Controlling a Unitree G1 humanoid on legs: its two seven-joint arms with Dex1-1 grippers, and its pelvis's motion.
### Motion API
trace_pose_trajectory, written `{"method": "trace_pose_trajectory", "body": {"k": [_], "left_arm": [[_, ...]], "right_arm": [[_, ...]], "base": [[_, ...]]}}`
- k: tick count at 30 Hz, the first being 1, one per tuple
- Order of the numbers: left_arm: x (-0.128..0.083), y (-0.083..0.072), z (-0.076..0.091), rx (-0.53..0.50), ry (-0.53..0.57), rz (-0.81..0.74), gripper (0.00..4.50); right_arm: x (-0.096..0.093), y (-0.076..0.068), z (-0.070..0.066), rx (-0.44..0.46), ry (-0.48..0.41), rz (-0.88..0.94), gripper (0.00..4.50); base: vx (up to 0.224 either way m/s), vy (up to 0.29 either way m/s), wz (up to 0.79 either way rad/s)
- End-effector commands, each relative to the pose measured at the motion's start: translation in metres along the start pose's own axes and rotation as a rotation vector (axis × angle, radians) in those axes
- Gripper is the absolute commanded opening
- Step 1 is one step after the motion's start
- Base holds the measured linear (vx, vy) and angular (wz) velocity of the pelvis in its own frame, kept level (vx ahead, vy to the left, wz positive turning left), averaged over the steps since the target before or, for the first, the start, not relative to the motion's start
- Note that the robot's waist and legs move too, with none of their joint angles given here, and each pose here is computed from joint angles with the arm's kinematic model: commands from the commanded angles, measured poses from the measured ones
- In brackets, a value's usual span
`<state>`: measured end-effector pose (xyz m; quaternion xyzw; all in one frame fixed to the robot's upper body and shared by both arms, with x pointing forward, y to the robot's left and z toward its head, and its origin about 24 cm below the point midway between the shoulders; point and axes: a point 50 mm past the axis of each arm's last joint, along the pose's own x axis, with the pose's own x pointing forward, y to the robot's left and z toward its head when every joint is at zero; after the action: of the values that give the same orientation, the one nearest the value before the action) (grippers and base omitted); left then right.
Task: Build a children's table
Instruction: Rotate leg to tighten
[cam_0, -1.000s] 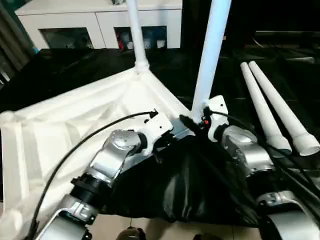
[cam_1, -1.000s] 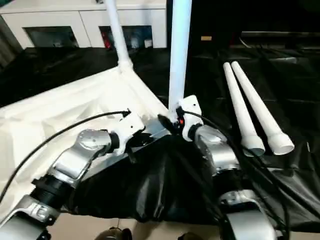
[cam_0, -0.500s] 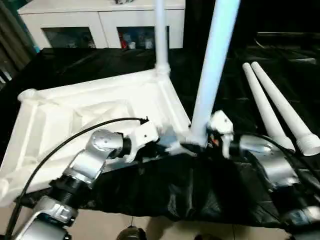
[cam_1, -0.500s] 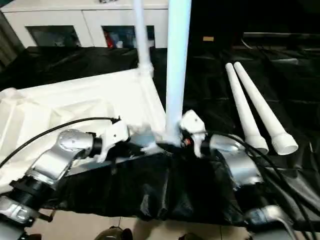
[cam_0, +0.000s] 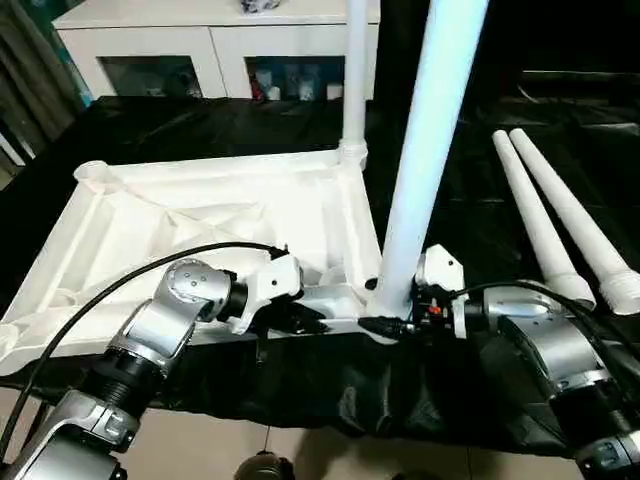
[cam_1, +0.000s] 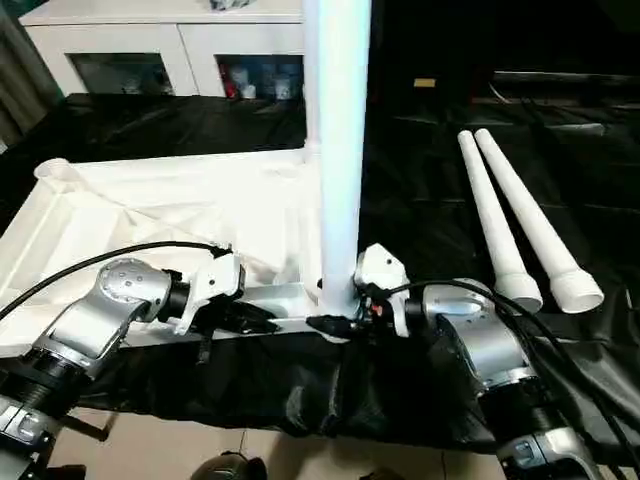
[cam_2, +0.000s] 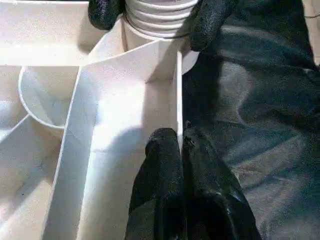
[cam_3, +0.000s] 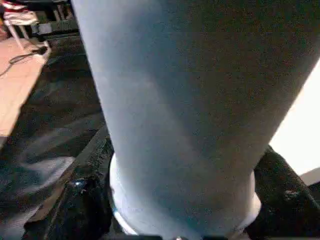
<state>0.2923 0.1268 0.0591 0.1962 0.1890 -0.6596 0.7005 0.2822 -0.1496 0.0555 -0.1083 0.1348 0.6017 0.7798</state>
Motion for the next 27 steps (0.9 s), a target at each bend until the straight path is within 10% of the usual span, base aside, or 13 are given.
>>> {"method": "trace_pose_trajectory", "body": {"k": [1, 12, 20, 27], "left_arm": [[0.001, 0.003, 0.007, 0.018, -0.027, -0.004, 0.00], [0.040, 0.020, 0.019, -0.067, -0.067, 0.303, 0.00], [0.076, 0.018, 0.044, -0.070, -0.115, 0.351, 0.00], [0.076, 0.013, 0.044, -0.020, -0.116, 0.290, 0.00]], "right_arm": [[0.008, 0.010, 0.001, -0.001, -0.004, 0.083, 2.78], [0.039, -0.011, -0.028, 0.207, 0.020, -0.425, 2.77], [0.075, -0.024, -0.011, 0.334, -0.079, -0.684, 2.77], [0.076, -0.028, -0.003, 0.336, -0.130, -0.667, 3.87]], "base": [[0.000, 0.000, 0.00], [0.000, 0.000, 0.00], [0.000, 0.000, 0.00], [0.000, 0.000, 0.00]]}}
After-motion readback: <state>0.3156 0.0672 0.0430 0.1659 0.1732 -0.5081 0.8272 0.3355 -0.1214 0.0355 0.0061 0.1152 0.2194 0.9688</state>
